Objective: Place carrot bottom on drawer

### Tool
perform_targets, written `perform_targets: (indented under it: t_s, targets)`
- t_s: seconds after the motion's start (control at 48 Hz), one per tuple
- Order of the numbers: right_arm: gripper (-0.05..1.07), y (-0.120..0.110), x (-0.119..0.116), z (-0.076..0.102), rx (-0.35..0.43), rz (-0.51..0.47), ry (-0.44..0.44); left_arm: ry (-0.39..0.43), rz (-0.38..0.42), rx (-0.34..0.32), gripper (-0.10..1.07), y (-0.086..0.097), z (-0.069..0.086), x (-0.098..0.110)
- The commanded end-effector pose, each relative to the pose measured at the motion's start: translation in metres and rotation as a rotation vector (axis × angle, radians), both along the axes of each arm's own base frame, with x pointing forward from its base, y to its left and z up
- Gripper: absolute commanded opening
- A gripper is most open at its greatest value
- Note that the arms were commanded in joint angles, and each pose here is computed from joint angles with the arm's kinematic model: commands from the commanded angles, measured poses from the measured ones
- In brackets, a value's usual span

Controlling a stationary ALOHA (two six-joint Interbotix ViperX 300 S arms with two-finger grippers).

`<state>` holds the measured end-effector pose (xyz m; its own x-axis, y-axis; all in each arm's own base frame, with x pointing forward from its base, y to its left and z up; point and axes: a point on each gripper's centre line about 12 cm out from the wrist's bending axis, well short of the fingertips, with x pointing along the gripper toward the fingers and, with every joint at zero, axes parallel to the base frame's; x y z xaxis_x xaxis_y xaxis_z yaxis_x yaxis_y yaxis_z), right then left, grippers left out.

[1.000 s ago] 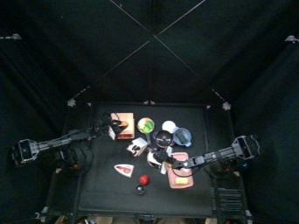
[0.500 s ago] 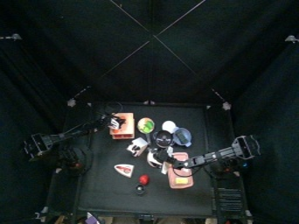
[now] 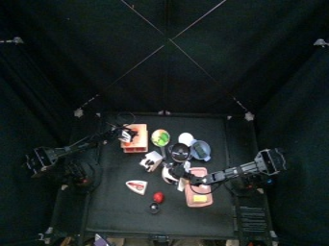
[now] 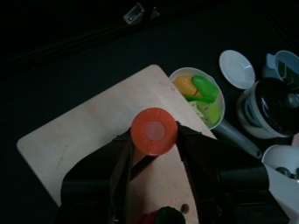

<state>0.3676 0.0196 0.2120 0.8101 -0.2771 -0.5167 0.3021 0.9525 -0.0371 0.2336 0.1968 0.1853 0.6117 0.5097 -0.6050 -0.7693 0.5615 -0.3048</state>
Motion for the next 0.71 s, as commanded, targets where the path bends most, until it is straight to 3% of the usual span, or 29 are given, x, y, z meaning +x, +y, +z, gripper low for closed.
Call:
perform_targets:
  t_s: [0.0, 0.396, 0.688]
  targets:
    - [0.97, -0.001, 0.001, 0.009, 0.005, -0.005, -0.025, 0.002, 0.002, 0.002, 0.78, 0.002, 0.002, 0.000]
    - [0.97, -0.001, 0.001, 0.009, 0.004, -0.004, -0.024, -0.009, 0.001, 0.013, 0.82, 0.001, 0.007, -0.001]
    - [0.97, -0.001, 0.001, 0.009, 0.004, -0.004, -0.026, -0.036, -0.024, 0.085, 0.87, -0.004, 0.023, -0.006]
